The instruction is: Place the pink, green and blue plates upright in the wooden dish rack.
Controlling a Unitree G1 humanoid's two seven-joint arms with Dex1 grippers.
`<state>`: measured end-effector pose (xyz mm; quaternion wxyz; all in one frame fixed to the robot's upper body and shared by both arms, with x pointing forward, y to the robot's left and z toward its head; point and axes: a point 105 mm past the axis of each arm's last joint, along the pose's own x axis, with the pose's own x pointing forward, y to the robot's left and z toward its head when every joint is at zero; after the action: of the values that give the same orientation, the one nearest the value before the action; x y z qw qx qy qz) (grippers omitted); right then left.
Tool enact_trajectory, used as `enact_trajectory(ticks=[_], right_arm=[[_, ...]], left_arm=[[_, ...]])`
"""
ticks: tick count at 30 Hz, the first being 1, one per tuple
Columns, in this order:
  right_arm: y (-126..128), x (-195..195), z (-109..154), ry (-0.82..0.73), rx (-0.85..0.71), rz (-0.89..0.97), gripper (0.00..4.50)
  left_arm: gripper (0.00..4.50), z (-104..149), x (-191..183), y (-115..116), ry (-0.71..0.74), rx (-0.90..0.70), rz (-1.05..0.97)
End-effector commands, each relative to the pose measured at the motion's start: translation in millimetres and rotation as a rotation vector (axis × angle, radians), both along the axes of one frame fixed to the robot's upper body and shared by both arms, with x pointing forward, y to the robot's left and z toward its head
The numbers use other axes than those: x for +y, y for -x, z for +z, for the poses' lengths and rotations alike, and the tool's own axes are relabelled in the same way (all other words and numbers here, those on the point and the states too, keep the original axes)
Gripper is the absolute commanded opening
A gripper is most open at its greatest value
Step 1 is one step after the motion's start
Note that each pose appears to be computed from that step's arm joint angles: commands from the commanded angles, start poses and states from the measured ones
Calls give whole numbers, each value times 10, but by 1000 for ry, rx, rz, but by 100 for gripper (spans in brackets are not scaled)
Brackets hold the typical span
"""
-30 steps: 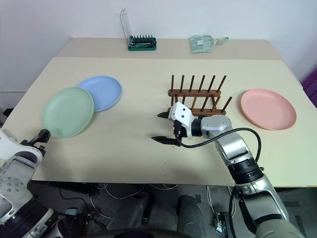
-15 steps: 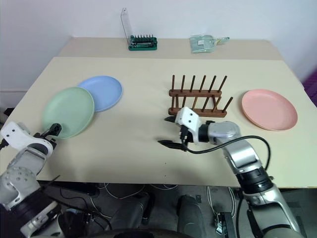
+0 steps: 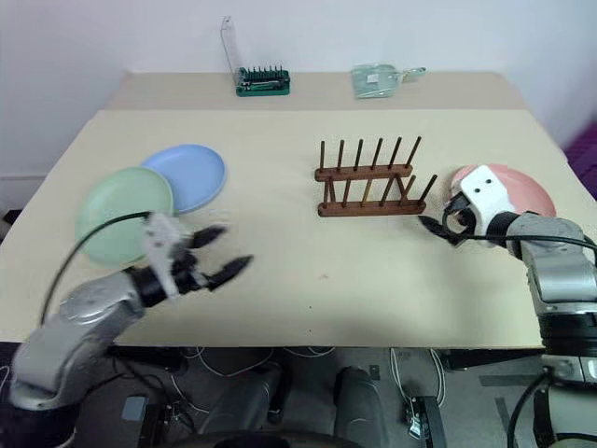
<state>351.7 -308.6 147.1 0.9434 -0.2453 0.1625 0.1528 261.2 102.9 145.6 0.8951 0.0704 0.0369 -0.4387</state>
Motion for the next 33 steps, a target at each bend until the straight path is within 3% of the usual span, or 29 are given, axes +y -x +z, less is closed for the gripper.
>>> enact_trajectory(ticks=[1, 6, 8, 10, 16, 22, 25, 28, 33], right_arm=[[-92, -185, 20, 40, -16, -123, 450], [-180, -216, -190, 44, 39, -153, 450], [-200, -221, -217, 55, 47, -152, 400], [-209, -199, -221, 79, 51, -127, 326], [-250, -169, -169, 84, 32, -116, 6], [-314, -133, 124, 147, -81, -107, 2], [-389, 15, 625, 156, -257, -42, 2], [-391, 270, 1240, -57, -433, 63, 2], [-257, 521, 1807, -419, -541, 236, 2]], left_arm=[[413, 64, -155, -15, 22, -49, -93], [413, 44, -171, -37, 2, -56, -132], [421, 28, -153, -34, -5, -59, -130], [421, 3, -127, -22, -11, -57, -124], [421, 17, -42, -12, 35, -52, -86], [421, 65, 100, -37, 100, -43, -38], [421, 125, 263, -117, 157, -43, 27], [421, 155, 342, -143, 161, -51, 45], [421, 138, 339, -159, 145, -53, 48]])
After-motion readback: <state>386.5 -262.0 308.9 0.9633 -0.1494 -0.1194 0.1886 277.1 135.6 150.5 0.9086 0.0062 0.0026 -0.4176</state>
